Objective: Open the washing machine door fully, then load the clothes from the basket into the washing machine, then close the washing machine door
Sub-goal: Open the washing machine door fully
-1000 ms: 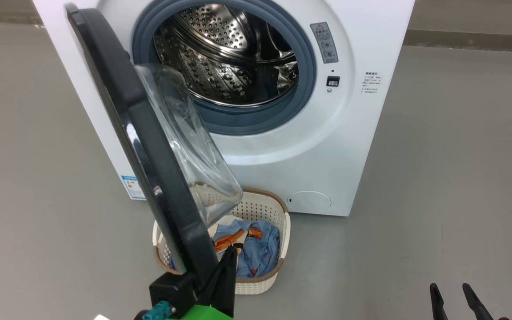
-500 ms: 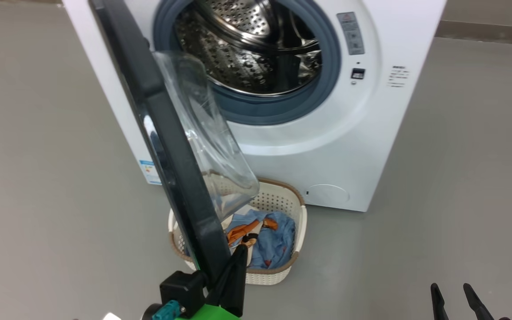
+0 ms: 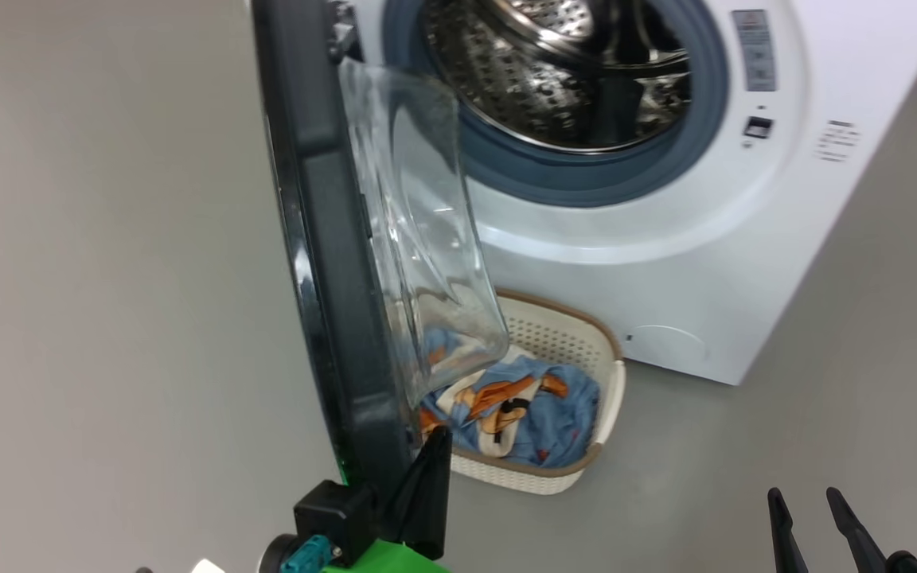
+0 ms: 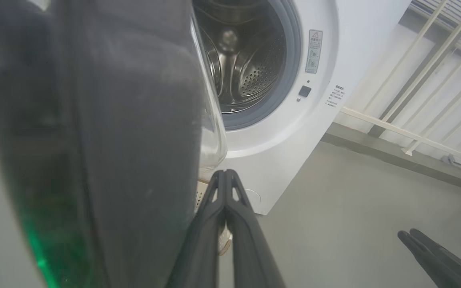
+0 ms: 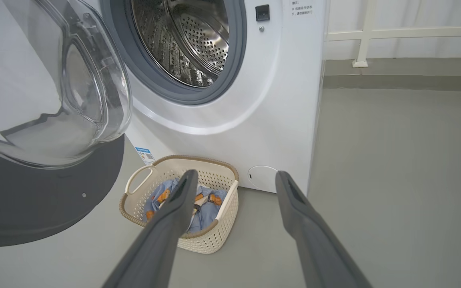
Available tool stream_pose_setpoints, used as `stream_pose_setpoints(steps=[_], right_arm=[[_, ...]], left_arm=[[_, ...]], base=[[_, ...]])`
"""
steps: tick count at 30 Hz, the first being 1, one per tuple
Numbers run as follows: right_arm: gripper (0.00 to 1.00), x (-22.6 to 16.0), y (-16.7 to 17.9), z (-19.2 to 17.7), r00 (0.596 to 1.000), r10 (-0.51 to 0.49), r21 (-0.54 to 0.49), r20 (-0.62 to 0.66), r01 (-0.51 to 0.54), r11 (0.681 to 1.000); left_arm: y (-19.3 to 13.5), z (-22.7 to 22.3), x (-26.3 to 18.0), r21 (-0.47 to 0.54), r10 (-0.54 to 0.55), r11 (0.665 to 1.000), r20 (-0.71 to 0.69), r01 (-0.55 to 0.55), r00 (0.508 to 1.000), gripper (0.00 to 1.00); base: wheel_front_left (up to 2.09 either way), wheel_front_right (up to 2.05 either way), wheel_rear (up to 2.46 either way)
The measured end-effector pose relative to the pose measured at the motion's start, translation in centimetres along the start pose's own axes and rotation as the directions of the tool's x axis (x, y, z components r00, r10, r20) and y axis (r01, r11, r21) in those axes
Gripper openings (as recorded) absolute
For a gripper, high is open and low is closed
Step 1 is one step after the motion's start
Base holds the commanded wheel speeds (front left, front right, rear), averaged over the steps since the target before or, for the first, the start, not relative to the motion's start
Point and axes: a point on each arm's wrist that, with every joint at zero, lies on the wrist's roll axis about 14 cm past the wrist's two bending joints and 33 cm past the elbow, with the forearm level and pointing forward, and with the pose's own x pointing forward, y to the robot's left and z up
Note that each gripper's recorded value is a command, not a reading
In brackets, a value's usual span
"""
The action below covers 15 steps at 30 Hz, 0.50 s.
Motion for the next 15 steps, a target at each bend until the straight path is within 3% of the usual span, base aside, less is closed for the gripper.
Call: stream_pose_setpoints(steps=[7, 15], right_arm=[[1.00, 2.2, 2.5, -0.9, 0.996, 0.088, 0.004, -0.025, -0.088, 0.996], [1.00, 3.5, 4.2, -1.8, 0.987, 0.151, 0.008, -0.047, -0.151, 0.989]], left_arm=[[4.3, 1.1, -0.7, 0.026, 0.149, 0.988, 0.032, -0.150, 0.988, 0.00], [11.3, 3.0, -2.3, 0.063, 0.368, 0.925, 0.108, -0.376, 0.924, 0.00]], base=[[0.00, 0.00, 0.00], [0.00, 0.00, 0.00]])
